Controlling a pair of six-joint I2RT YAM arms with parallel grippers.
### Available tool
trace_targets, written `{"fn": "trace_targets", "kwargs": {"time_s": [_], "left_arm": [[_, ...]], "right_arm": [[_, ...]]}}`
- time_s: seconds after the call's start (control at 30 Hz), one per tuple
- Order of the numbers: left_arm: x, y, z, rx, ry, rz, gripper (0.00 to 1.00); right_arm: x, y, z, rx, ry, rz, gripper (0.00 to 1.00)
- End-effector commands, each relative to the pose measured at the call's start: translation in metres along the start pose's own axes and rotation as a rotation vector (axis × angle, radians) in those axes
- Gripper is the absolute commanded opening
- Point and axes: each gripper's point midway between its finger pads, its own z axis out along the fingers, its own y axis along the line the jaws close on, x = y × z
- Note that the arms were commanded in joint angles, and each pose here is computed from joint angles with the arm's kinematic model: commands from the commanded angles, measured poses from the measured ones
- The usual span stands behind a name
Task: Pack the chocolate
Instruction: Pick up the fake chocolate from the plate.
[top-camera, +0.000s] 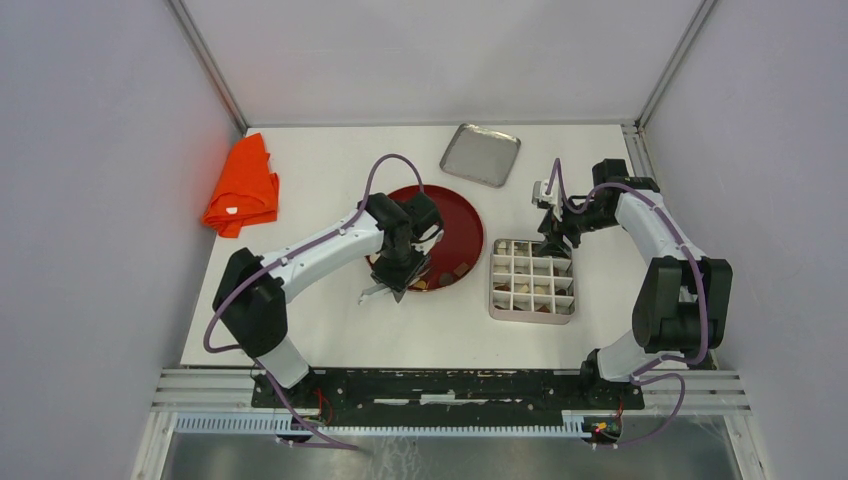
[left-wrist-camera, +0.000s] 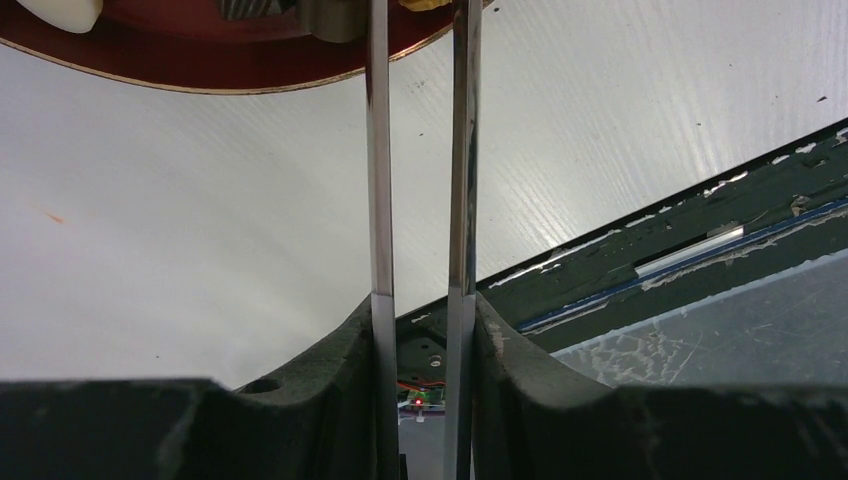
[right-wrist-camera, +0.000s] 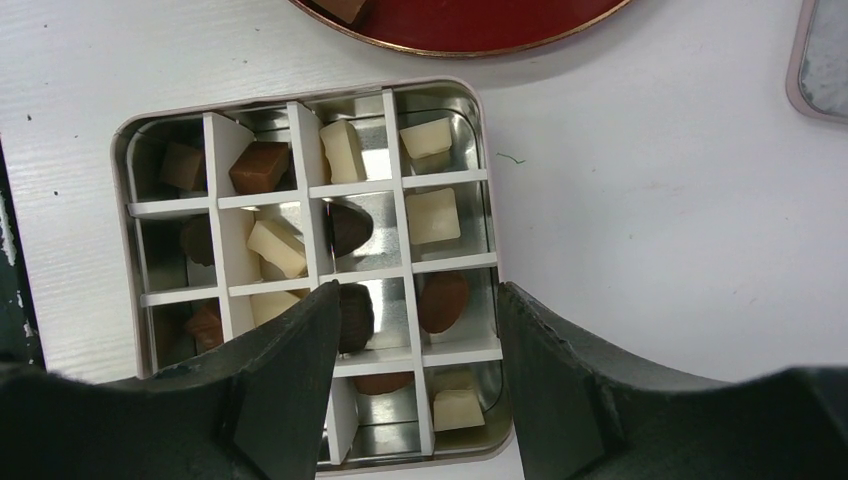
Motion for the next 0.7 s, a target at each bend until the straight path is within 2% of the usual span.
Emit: {"fn": "trace_targets", "kwargs": {"time_s": [0.0,0.03,0.17,0.67], "left_arm": [[-0.003,-0.001,-0.002,0.007,-0.004,0.016,0.33],[-0.005,0.0,-0.003,0.0,-0.008,0.016,0.3],[-0.013,0.002,-0.012,-0.016,-0.047,0.009,0.03],[-0.021,0.01,-0.023,-0.061,-0.113,-0.013,0.02]], "right_arm": [[-0.008,0.004,-0.001,-0.015,-0.043,-0.015,0.64],[-0.008,0.003,-0.001,-0.014,-0.043,-0.017,0.64],[-0.008,0.004,-0.002,-0.015,-0.044,-0.018,0.64],[-0.007,0.003,-0.004,-0.012,-0.05,-0.011,0.64]]}}
